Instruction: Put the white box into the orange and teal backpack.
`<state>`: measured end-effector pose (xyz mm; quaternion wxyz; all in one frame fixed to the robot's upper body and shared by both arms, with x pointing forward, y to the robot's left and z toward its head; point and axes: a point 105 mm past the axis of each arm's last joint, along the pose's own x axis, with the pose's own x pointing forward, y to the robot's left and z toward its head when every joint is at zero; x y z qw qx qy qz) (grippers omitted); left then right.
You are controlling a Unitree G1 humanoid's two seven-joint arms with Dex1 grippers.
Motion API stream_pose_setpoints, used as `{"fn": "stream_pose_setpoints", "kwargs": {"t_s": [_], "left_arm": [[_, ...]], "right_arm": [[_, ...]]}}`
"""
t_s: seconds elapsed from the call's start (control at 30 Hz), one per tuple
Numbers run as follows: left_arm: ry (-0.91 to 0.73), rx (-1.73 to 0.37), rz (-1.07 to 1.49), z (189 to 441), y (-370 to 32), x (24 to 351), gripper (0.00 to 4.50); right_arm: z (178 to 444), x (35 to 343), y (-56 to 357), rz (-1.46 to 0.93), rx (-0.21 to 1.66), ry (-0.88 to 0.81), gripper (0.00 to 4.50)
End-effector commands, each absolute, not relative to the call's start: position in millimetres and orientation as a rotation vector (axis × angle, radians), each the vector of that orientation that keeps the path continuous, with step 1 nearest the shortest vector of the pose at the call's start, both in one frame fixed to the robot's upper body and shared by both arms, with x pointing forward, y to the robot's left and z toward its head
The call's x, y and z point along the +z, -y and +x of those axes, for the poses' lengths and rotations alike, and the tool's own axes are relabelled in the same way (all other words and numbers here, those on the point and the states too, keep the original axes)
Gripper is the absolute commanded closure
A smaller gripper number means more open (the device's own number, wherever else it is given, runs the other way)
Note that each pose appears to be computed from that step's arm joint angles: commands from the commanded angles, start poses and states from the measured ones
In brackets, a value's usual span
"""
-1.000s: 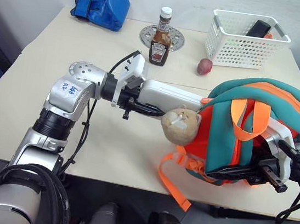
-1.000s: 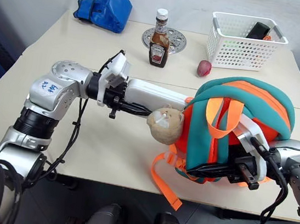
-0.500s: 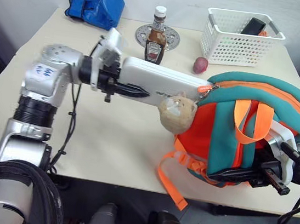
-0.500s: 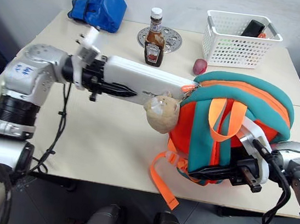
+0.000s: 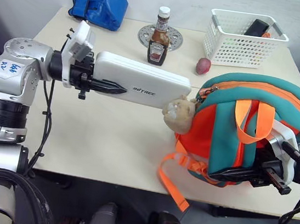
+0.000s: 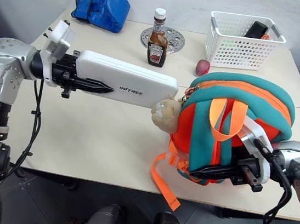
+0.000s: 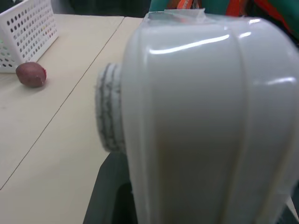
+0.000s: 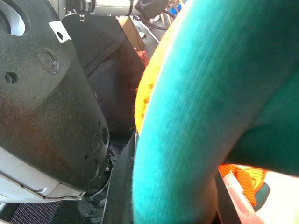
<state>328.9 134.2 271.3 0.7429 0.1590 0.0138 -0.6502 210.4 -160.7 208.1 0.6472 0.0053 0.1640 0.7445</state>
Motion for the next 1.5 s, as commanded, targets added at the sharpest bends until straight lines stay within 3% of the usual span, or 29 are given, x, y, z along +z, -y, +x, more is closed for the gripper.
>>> {"fn": "stream_pose_setpoints", "kwargs": {"t_s": [0.03, 0.43, 0.77, 1.03, 1.2, 1.33, 1.5], "left_arm": [[0.021, -1.492, 0.382, 323, -117, 275, 3.18], [-0.099, -1.66, 0.422, 311, -95, 255, 3.18], [-0.102, -1.707, 0.426, 307, -94, 262, 3.18], [0.069, -1.537, 0.396, 329, -69, 267, 3.18], [0.118, -1.484, 0.319, 326, -69, 271, 3.18], [0.08, -1.612, 0.231, 303, -54, 258, 3.18], [0.023, -1.676, 0.247, 305, -21, 235, 3.18]], "right_arm": [[208, 213, 159, -0.017, 1.715, -0.355, 4.48], [209, 212, 157, -0.024, 1.721, -0.349, 4.48], [210, 211, 155, -0.023, 1.717, -0.338, 4.48], [208, 210, 153, -0.018, 1.723, -0.334, 4.48], [207, 209, 154, -0.014, 1.72, -0.336, 4.48], [206, 207, 153, -0.017, 1.724, -0.344, 4.48], [207, 208, 149, -0.021, 1.744, -0.338, 4.48]]}}
